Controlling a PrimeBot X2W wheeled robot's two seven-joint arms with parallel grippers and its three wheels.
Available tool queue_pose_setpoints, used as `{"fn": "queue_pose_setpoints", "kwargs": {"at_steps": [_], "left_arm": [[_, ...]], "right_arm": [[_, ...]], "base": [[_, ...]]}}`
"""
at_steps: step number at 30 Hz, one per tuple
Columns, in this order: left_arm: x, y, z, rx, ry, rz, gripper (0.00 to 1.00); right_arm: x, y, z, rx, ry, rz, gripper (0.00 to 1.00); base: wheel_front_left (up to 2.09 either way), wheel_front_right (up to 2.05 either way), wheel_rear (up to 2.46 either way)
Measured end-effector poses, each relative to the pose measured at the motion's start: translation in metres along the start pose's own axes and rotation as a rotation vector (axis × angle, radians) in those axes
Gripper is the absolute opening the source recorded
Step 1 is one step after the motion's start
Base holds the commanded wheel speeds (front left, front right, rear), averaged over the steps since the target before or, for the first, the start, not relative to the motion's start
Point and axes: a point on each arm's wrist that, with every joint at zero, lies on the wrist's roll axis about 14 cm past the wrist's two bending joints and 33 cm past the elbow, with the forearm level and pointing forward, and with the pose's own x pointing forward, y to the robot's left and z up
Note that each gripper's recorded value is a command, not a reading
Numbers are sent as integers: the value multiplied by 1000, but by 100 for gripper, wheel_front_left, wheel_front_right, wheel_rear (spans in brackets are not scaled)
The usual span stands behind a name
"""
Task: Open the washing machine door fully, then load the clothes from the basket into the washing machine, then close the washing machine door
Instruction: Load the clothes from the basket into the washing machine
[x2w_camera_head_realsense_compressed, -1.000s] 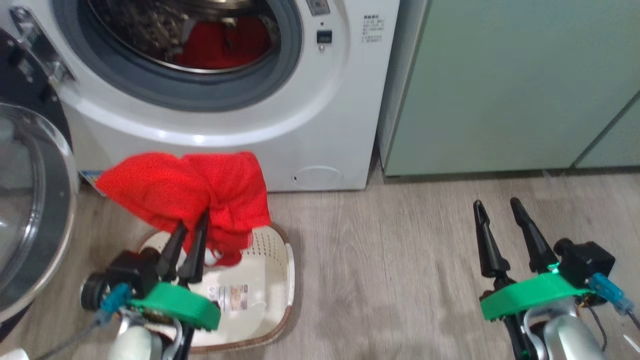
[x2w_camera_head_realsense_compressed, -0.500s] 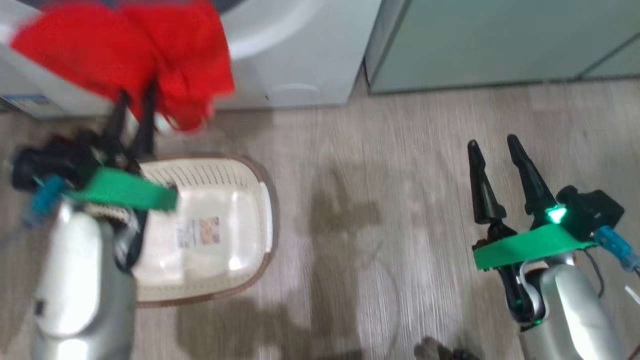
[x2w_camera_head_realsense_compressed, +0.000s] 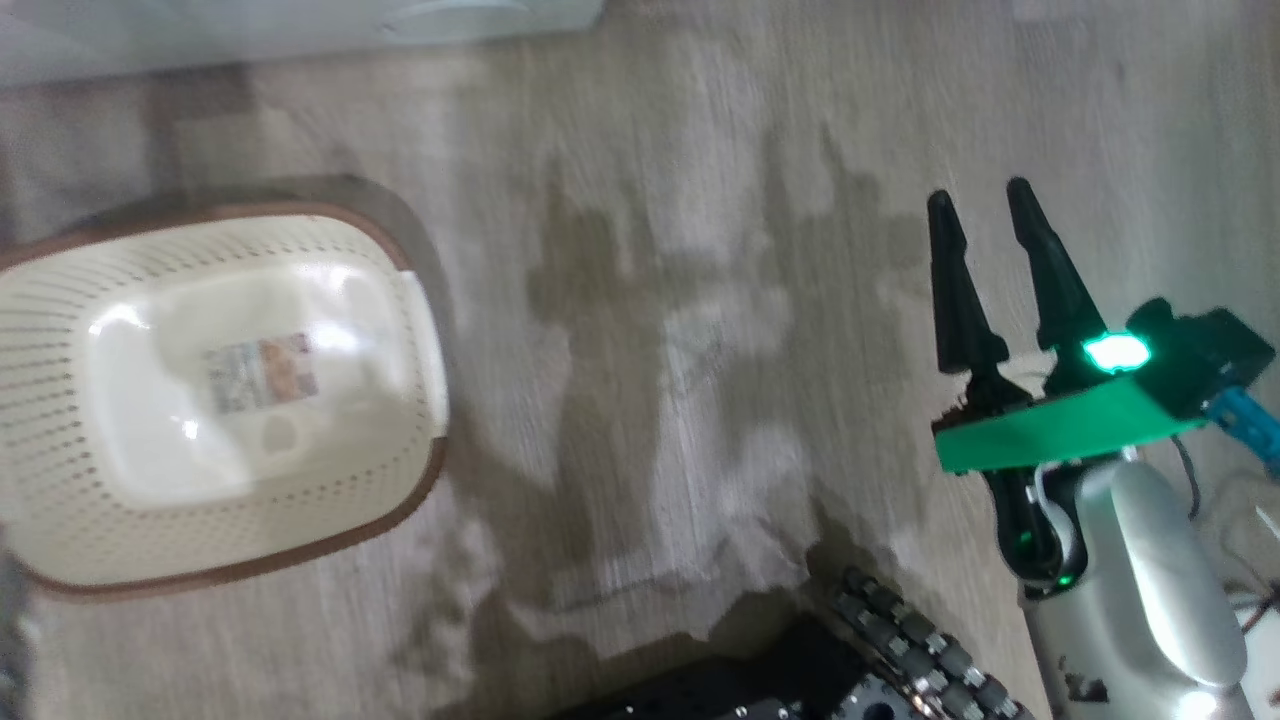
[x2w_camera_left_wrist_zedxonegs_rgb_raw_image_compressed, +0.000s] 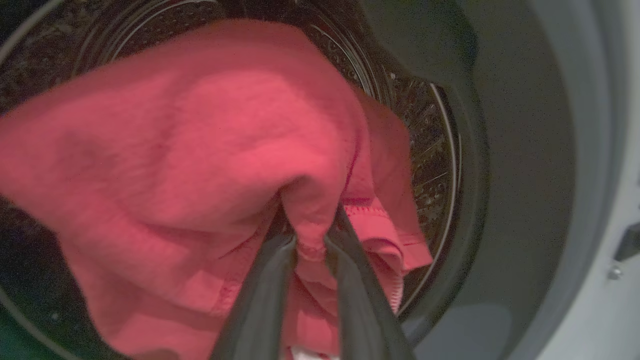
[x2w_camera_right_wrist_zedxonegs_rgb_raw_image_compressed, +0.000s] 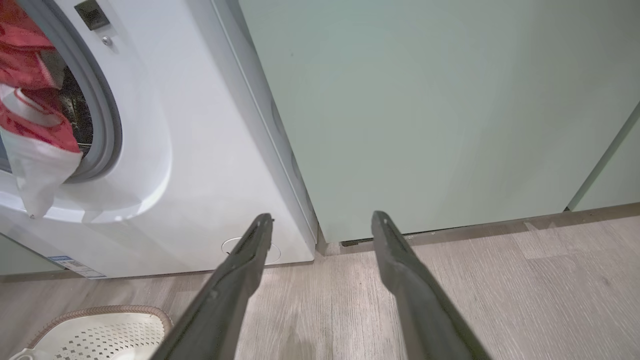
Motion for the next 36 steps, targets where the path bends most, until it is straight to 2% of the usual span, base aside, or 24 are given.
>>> {"fn": "queue_pose_setpoints", "kwargs": {"at_steps": [5, 12, 16, 19, 22, 36], "left_arm": [[49, 4, -22, 47, 66, -47, 0], [88, 5, -59, 116, 161, -95, 0], [108, 16, -66, 114, 159, -65, 0], [126, 28, -55, 99, 92, -24, 0], [131, 29, -58, 103, 80, -17, 0], [106, 20, -135, 99, 319, -38, 0]], "right_arm": [[8, -9, -8, 17, 16, -24, 100], [7, -18, -28, 36, 76, -51, 100], [6, -21, -31, 40, 89, -60, 100], [2, -28, -32, 37, 99, -83, 100], [0, -31, -33, 36, 106, -93, 100], [0, -29, -36, 43, 113, -89, 100]], "base": [[0, 0, 0], [0, 0, 0], [0, 0, 0], [0, 0, 0], [0, 0, 0], [0, 0, 0]]}}
